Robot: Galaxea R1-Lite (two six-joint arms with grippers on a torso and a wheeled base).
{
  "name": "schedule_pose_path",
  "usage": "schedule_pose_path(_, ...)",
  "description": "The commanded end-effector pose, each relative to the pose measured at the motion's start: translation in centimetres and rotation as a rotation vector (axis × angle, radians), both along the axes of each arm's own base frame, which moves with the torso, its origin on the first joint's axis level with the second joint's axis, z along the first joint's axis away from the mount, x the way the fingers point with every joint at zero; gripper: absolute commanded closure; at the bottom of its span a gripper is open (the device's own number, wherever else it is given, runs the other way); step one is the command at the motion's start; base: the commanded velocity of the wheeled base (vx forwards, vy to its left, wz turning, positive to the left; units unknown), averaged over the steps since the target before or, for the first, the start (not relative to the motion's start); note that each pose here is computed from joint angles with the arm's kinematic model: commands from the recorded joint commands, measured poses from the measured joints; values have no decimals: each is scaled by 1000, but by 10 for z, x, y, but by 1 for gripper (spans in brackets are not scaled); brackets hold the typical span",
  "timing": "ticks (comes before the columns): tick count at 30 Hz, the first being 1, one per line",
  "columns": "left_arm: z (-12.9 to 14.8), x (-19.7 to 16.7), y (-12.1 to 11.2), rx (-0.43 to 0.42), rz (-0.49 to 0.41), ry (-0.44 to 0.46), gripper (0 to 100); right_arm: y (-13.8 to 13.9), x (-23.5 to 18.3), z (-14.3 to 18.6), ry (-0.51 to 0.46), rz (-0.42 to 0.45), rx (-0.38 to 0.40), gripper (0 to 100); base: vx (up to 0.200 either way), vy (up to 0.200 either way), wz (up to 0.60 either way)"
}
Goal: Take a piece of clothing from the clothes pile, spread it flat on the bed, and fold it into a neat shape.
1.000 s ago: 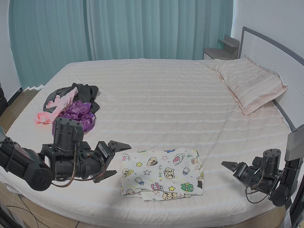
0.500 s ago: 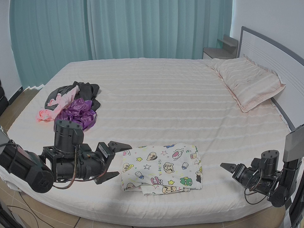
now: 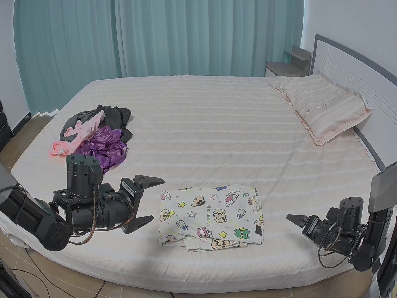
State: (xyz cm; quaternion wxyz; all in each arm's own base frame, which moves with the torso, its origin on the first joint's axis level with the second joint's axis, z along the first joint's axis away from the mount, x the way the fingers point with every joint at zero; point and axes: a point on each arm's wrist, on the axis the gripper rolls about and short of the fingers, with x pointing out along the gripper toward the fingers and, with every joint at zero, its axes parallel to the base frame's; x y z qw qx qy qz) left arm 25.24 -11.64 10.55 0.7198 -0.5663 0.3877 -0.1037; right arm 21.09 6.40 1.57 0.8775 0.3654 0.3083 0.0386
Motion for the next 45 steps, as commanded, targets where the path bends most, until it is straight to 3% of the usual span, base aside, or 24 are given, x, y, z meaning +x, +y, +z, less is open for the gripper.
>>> schedule_pose_path(1, -5, 2, 1, 7, 5, 17, 0, 0, -3, -2, 13, 3, -3, 0, 0, 200, 0)
schedule_pose_path(8, -13, 11, 7, 6, 14, 45, 0, 0, 0, -6, 21, 2, -5, 0, 0, 200, 0)
schedule_pose_path(15, -18, 13, 21, -41, -29, 56, 0, 4, 10, -13, 22, 5, -3, 0, 0, 0, 0)
schedule_pose_path(24, -28, 11, 20, -54, -34, 26, 0, 23, 21, -36, 54, 42, -38, 0, 0, 0, 0)
schedule_pose_path(39, -30, 13, 19, -52, -37, 33, 0, 26, 31, -61, 91, 71, -86, 0, 0, 0, 0)
schedule_pose_path(40, -30, 13, 19, -52, -37, 33, 0, 26, 31, -61, 90, 71, -86, 100, 0, 0, 0)
schedule_pose_path(45, -31, 13, 19, -52, -37, 34, 0, 25, 30, -60, 91, 65, -87, 100, 0, 0, 0)
